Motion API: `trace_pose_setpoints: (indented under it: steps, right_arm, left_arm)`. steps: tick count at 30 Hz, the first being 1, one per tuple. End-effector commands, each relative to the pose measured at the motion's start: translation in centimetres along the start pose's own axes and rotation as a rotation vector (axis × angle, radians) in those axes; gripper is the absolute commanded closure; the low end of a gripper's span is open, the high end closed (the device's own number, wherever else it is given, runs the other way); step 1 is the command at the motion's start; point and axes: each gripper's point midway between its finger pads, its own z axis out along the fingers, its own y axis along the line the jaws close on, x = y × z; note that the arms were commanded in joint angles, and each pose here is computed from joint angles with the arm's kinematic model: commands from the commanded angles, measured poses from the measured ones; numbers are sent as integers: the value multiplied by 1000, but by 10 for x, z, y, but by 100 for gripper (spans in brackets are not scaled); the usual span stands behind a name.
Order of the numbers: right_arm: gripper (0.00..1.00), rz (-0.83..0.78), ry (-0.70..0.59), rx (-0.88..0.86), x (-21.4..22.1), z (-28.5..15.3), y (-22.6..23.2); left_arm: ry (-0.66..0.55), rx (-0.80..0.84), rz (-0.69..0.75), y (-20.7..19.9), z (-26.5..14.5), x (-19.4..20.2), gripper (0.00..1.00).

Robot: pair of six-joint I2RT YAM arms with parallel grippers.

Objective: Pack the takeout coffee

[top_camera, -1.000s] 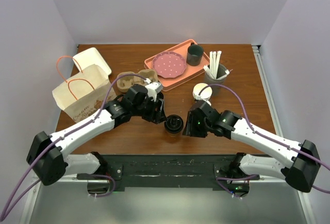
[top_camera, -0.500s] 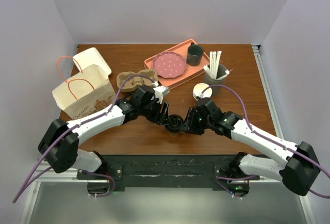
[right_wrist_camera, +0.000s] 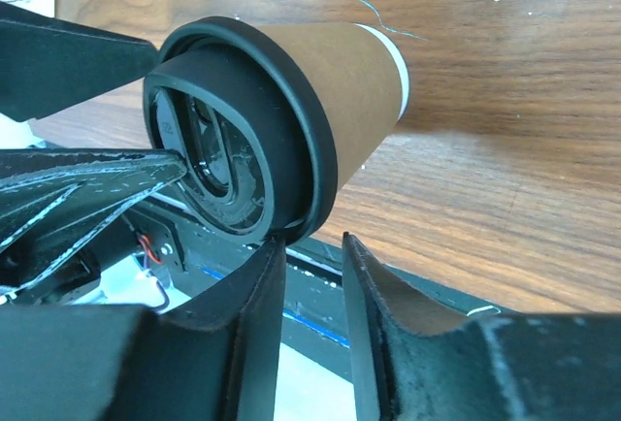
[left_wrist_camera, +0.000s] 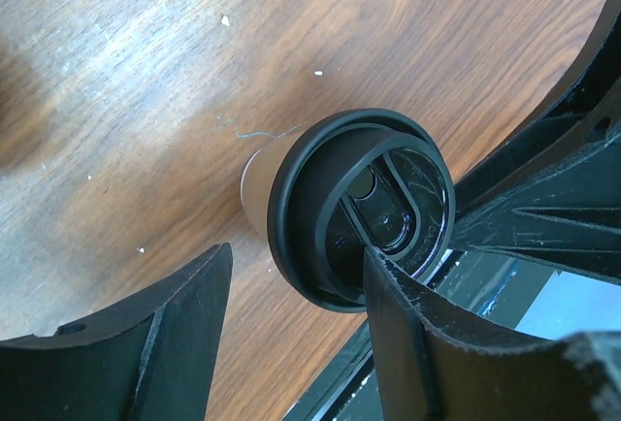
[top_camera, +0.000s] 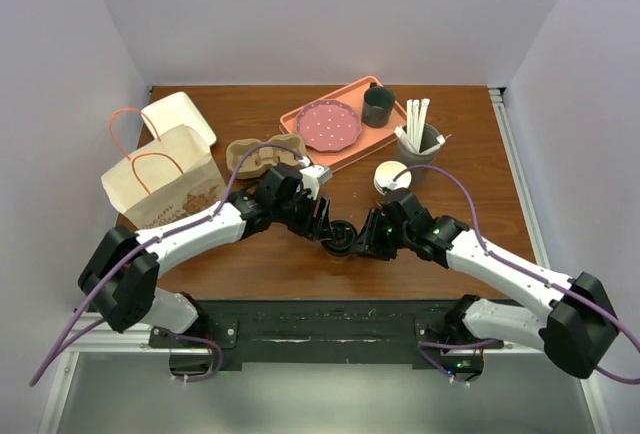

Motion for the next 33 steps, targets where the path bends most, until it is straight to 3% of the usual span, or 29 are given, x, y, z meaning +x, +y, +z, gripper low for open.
trace_pose_setpoints:
  steps: [1,8,15,23,33]
  right_arm:
    - [70,19,-12,161,7,6,-46]
    - [74,57,16,294,25,11,-88]
    - [76,55,-29,332,19,8,-98]
    - [69,-45,-236,239,-50,-43,-25]
    - [69,-131,-262,228,-76,-42,-5]
  left_arm:
    - [79,-79,-7,25,11,30,40]
    - [108,-95,-26,31,16,41,41]
    - [126,-111,-35,35,20,46,42]
    - [128,-108,-45,34,23,45,42]
    - [127,-105,-52,34,23,44,42]
